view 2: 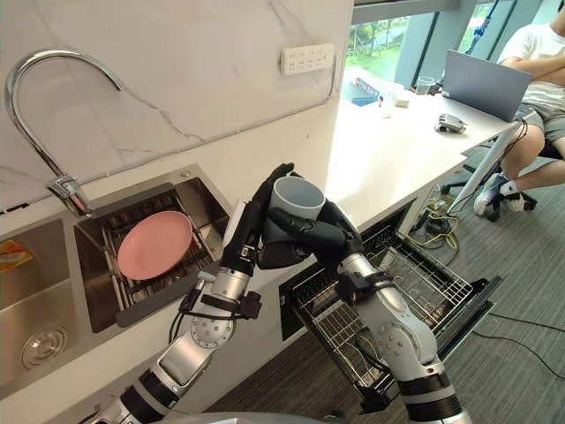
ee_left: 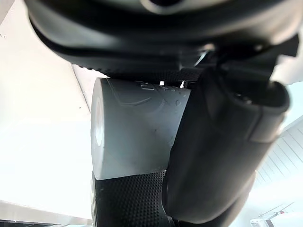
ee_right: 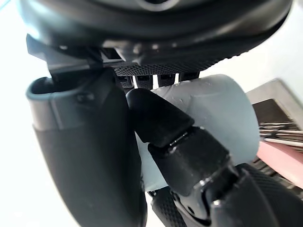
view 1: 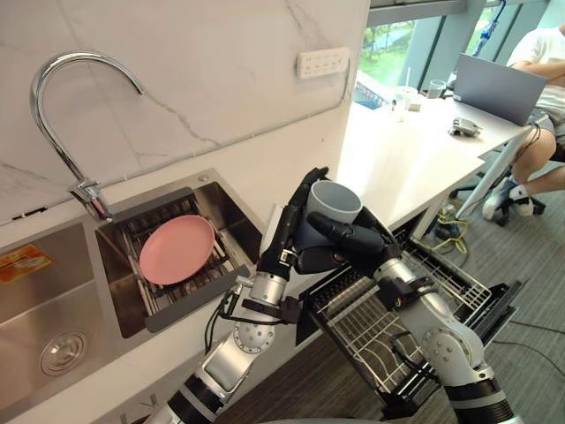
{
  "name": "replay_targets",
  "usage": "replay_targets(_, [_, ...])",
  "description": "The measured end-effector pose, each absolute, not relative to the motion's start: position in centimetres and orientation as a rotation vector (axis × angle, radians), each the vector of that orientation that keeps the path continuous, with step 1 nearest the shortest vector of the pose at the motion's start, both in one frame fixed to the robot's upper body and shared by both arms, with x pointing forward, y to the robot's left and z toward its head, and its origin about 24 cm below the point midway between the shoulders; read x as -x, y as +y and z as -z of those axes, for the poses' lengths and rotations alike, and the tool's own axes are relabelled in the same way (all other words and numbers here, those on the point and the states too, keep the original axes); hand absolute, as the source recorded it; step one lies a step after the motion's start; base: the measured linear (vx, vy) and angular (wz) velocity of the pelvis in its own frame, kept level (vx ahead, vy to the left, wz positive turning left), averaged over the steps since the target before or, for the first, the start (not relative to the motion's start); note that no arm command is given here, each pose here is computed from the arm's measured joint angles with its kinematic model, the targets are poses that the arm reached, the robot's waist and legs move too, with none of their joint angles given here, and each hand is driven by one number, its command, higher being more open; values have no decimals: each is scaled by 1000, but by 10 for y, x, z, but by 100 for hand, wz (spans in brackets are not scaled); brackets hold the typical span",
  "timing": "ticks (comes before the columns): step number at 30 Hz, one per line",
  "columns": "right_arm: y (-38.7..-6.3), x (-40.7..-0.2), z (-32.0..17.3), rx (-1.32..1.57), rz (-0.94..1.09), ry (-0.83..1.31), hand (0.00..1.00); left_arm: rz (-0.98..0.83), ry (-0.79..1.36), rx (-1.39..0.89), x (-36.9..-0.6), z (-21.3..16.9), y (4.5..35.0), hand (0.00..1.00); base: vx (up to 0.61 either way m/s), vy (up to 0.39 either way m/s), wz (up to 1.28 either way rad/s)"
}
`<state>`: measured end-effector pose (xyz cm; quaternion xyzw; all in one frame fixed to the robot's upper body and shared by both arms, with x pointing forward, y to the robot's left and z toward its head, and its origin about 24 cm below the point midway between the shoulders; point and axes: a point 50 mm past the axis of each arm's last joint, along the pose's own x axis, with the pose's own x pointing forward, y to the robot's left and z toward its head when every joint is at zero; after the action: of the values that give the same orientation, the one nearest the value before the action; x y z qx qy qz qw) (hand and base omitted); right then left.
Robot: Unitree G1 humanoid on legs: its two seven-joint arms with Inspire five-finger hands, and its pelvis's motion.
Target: Walk over to the sink, pick up the cup, carry it to the dishwasher, place the cup inside the dishwasher, then close the dishwasher door
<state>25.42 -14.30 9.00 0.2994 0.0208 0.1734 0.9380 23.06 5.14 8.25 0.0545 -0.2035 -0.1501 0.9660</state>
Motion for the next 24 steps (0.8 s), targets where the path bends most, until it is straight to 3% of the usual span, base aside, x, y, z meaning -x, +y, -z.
replay_targets(13, [-151,-257,-89,-634,-142,35,0,386,-411,-169,-217,-73,39,100,0,0,-1])
replay_targets(22, [-159,-257,-98,-580,74,-94,0,426,-399,-165,-207,-69,27,100,0,0,0])
replay_targets(24, [-174,-257,-103,-599,174,-147,0,473,-393,-154,-198,-65,20,100,0,0,0])
